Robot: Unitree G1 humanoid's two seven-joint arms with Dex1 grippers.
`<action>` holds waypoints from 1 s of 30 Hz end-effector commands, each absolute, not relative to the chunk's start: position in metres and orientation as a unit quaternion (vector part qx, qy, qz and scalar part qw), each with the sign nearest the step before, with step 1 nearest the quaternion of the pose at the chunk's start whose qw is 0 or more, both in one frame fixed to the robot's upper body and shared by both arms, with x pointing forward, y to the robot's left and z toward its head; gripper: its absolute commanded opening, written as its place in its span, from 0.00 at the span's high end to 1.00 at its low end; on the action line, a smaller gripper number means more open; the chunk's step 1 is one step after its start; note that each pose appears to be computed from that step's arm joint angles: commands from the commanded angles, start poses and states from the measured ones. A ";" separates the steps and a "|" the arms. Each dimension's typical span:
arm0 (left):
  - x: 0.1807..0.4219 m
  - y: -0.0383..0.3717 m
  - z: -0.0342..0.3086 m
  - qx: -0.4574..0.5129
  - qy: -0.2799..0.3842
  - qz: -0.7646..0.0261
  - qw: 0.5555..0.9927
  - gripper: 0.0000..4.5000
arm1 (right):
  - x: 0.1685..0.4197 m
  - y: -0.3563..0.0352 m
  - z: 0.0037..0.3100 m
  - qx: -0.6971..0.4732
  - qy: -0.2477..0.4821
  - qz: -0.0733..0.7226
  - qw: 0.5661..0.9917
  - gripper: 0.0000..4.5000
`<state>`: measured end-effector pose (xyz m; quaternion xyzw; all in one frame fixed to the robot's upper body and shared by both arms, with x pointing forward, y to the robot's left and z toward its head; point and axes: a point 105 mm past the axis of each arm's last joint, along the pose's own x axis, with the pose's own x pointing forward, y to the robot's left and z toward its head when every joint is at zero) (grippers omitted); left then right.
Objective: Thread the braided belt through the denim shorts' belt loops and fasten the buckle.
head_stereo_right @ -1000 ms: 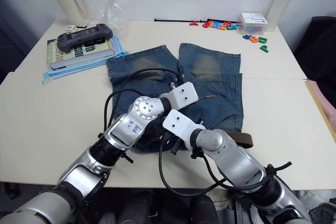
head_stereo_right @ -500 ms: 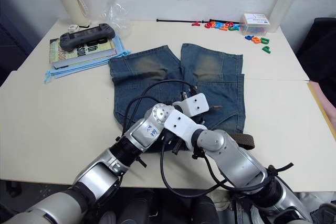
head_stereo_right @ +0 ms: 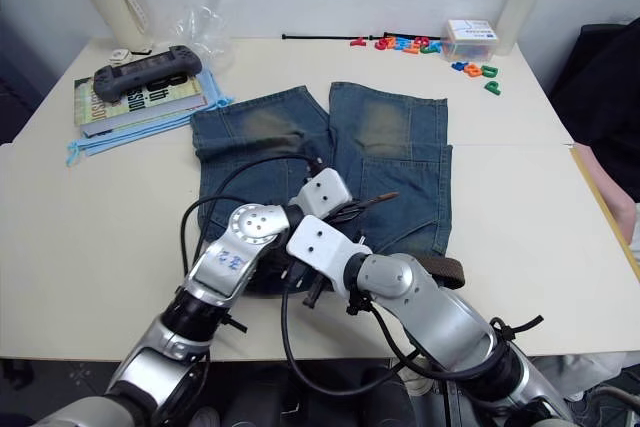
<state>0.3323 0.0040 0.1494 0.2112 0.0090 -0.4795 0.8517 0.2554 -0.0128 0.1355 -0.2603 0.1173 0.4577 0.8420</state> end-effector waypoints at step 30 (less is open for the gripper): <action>0.289 0.110 0.166 0.105 -0.088 -0.390 0.911 1.00 | 0.283 -0.117 0.180 -0.185 0.068 0.305 0.932 0.99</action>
